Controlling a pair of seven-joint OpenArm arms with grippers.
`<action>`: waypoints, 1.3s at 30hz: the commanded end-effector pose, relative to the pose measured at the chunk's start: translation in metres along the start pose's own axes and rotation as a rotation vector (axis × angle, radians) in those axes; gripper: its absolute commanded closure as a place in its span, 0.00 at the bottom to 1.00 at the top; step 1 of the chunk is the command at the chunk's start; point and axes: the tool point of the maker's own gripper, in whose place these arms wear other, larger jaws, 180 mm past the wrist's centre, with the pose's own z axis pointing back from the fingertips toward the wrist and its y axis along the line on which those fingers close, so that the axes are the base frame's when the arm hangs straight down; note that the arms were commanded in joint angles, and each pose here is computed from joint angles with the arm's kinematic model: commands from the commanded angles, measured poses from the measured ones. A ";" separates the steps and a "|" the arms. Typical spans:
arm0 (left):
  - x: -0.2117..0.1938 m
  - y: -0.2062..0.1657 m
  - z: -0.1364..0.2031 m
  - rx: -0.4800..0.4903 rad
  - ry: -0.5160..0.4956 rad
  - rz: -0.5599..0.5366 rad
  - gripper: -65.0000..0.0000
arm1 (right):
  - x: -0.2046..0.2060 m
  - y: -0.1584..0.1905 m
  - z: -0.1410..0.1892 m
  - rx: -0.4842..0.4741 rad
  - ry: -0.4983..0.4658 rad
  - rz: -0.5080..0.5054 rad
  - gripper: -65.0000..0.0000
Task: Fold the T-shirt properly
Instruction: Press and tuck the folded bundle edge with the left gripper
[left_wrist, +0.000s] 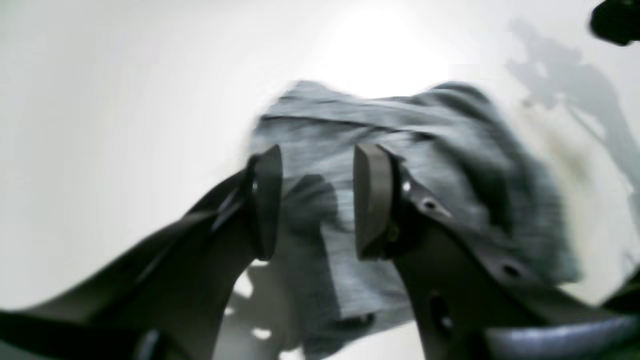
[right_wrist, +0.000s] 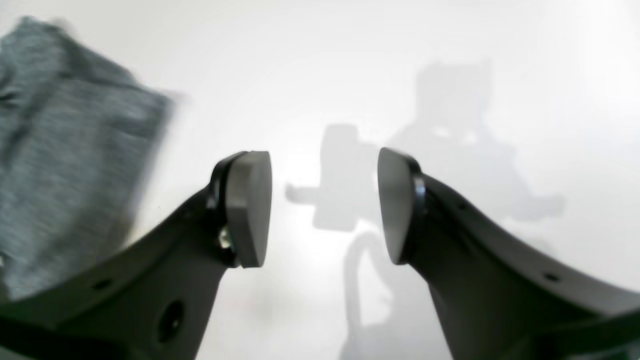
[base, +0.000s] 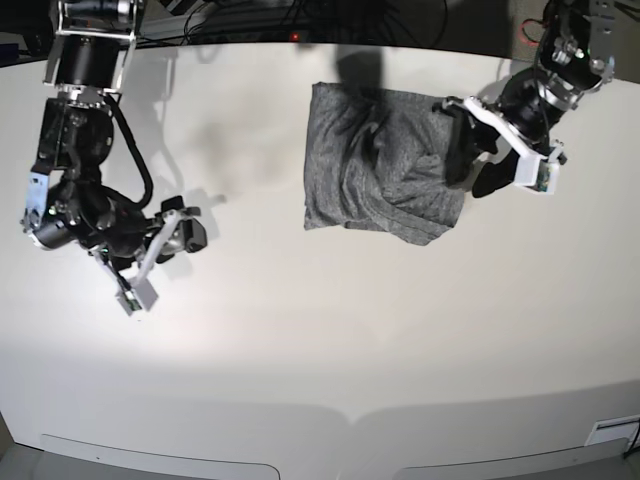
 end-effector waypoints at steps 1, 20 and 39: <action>0.011 -0.008 0.000 -0.026 -0.037 -0.010 0.65 | 0.012 -0.012 0.012 -0.024 -0.053 0.007 0.48; -0.014 -0.042 -0.043 0.024 0.115 -0.270 0.65 | -0.042 -0.036 0.030 -0.087 0.020 -0.087 0.48; -0.040 -0.032 -0.043 0.048 0.207 -0.235 1.00 | -0.037 -0.037 0.030 -0.089 -0.007 -0.086 0.48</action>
